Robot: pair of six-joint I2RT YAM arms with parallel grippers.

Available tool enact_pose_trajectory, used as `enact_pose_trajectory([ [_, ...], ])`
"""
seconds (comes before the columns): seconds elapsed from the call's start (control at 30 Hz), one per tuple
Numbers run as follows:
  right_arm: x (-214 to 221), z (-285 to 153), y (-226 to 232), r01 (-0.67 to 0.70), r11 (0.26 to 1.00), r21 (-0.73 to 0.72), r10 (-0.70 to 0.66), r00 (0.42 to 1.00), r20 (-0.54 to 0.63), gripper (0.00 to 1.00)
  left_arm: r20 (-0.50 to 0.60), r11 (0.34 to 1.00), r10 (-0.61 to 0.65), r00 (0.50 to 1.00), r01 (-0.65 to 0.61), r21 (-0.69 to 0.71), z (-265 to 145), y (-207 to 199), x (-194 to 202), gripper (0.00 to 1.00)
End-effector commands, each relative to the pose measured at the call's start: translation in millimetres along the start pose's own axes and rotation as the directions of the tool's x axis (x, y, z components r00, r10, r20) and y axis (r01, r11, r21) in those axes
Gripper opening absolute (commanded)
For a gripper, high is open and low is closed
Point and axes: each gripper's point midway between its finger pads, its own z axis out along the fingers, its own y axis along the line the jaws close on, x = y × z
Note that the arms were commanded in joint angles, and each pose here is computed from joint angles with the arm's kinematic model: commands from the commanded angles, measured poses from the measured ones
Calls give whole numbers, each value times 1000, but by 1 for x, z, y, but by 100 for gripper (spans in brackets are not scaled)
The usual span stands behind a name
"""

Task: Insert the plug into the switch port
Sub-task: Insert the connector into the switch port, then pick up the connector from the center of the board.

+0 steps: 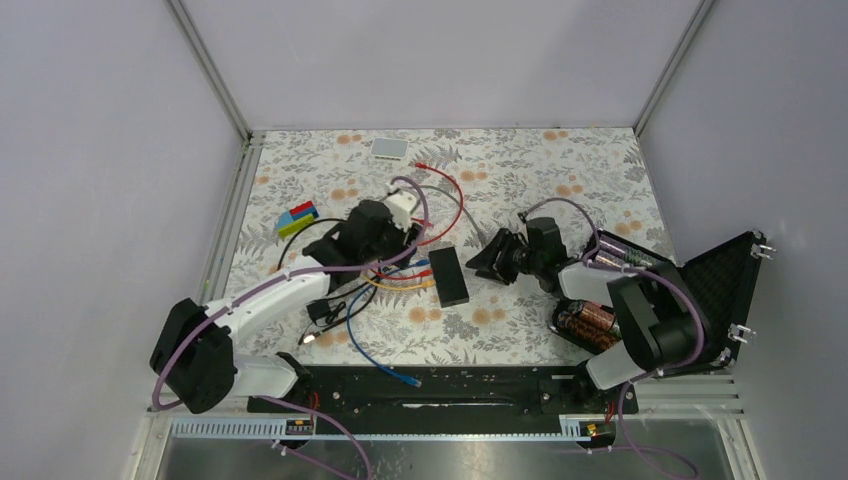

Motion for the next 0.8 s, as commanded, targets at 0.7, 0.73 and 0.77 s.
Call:
enact_pose_trajectory([
  [0.7, -97, 15, -22, 566, 708, 423, -458, 823, -334, 54, 286, 907, -271, 919, 343, -243, -140, 69, -26, 99],
  [0.73, -95, 17, -21, 562, 714, 418, -451, 825, -339, 53, 296, 909, -272, 916, 345, -234, -141, 67, -25, 99],
  [0.77, -93, 18, -25, 558, 717, 419, -440, 827, -349, 52, 313, 910, -266, 912, 345, -230, -144, 67, -26, 98],
])
